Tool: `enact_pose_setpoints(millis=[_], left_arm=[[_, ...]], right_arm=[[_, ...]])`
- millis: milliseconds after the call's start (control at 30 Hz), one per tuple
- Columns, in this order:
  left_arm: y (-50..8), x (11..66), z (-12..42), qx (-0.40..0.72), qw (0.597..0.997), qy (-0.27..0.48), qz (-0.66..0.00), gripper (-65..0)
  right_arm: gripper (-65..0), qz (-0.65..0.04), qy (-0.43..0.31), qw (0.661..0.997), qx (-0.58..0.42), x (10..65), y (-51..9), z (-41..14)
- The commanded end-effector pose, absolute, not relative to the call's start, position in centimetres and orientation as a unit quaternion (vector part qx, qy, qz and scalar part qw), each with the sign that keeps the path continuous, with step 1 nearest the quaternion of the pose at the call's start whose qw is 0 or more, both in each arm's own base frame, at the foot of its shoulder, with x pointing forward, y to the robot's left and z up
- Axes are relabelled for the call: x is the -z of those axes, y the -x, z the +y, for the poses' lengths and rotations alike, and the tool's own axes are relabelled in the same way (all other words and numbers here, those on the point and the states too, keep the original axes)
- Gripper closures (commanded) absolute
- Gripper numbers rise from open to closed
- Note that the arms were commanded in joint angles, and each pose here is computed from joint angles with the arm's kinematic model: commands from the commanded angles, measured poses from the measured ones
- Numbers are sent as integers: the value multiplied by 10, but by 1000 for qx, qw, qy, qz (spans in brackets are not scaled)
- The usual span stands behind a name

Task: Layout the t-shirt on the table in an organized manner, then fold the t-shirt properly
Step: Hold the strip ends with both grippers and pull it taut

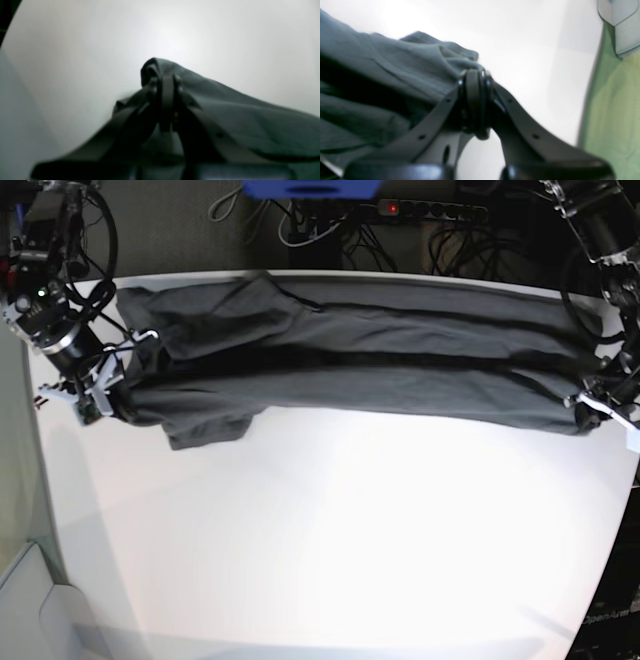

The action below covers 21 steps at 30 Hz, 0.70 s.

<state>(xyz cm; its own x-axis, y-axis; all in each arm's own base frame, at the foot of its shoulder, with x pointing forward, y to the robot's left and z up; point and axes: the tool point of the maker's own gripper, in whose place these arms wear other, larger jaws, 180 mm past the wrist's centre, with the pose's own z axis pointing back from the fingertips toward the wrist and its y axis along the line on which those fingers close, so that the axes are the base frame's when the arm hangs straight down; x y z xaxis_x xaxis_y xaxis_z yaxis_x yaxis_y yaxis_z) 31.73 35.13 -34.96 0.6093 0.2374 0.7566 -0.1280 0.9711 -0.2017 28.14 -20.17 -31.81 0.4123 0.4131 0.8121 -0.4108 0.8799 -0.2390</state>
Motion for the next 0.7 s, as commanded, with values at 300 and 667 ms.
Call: enact_pose_setpoints(millis=[300, 667], left_arm=[[-314, 336, 366, -105, 898, 52, -424, -5], [-307, 340, 369, -97, 915, 47, -390, -5]], right_arm=[[0, -485, 2, 839, -248, 316, -275, -203], [0, -485, 5, 838, -250, 316, -275, -204]])
